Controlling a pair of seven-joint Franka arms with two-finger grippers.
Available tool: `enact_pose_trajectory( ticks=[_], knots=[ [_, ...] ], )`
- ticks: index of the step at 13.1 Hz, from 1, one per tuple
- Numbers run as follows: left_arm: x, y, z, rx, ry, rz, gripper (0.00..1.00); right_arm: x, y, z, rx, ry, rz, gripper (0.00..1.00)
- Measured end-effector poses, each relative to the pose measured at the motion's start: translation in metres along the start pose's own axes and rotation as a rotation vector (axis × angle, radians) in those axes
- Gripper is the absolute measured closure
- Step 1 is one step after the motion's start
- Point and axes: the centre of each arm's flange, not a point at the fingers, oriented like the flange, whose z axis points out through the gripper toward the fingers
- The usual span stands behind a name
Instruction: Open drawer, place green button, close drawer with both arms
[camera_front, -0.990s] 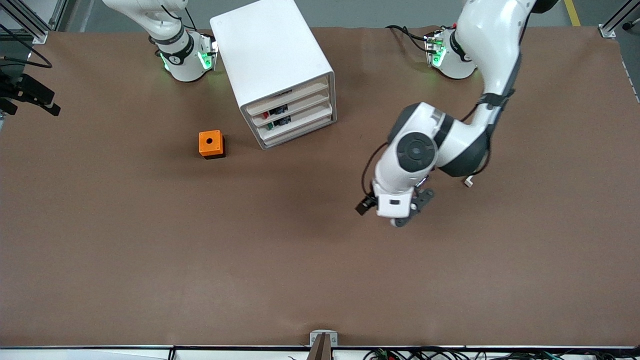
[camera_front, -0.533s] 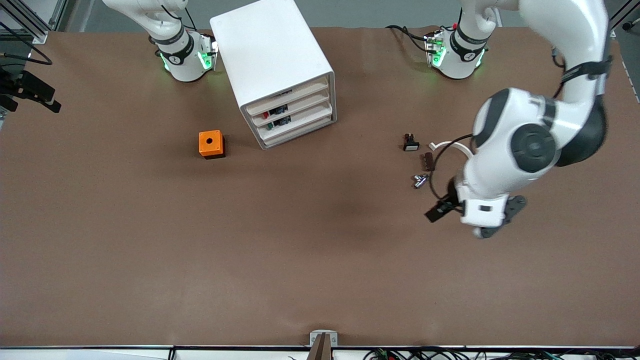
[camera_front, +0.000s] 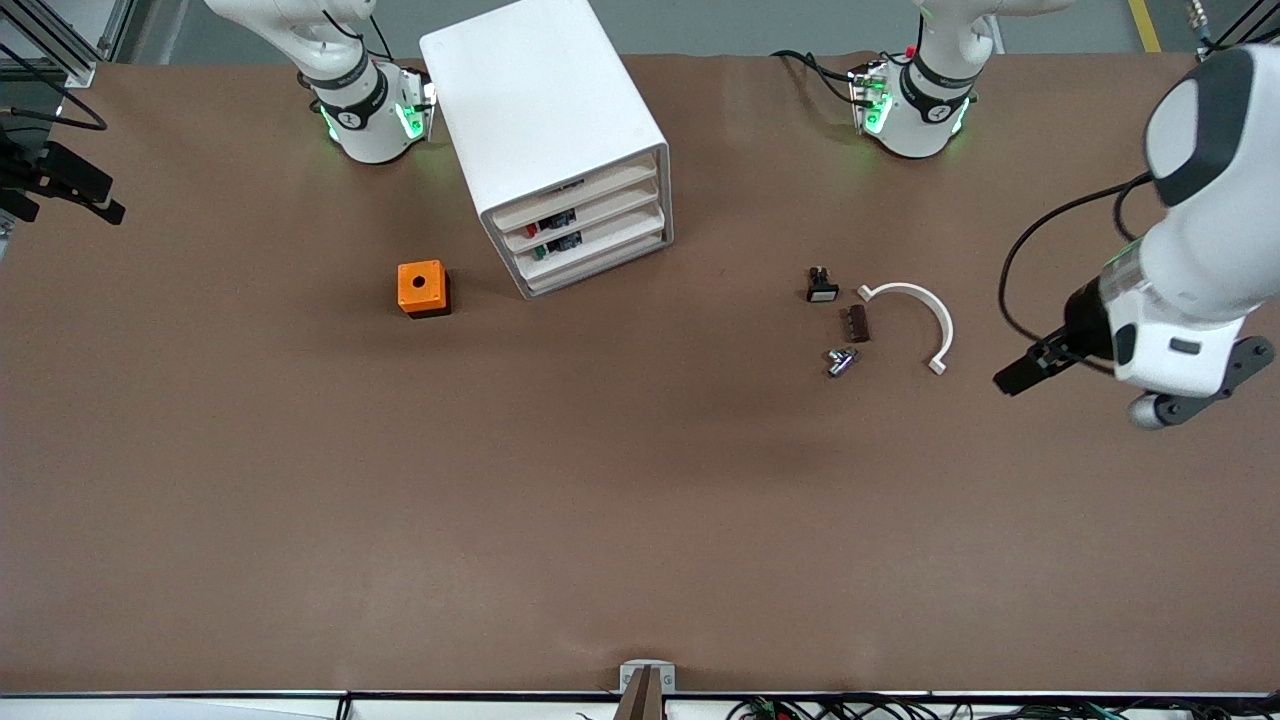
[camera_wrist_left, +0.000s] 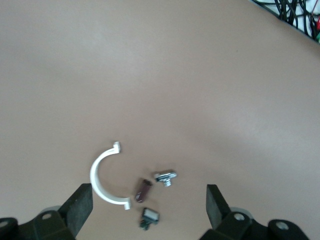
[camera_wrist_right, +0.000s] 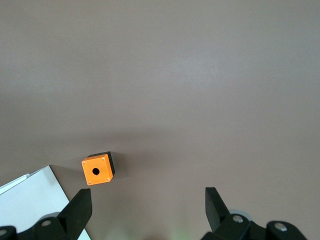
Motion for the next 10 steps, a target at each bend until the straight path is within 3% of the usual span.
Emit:
enact_pose_trajectory(
  ticks=[7, 10],
  knots=[
    [-0.032, -0.058, -0.074, 0.028, -0.002, 0.303, 0.00, 0.000, 0.000, 0.000, 0.000, -0.001, 0.000, 0.00],
    [-0.045, -0.084, -0.085, 0.042, -0.010, 0.355, 0.00, 0.000, 0.000, 0.000, 0.000, -0.001, 0.000, 0.00]
  ],
)
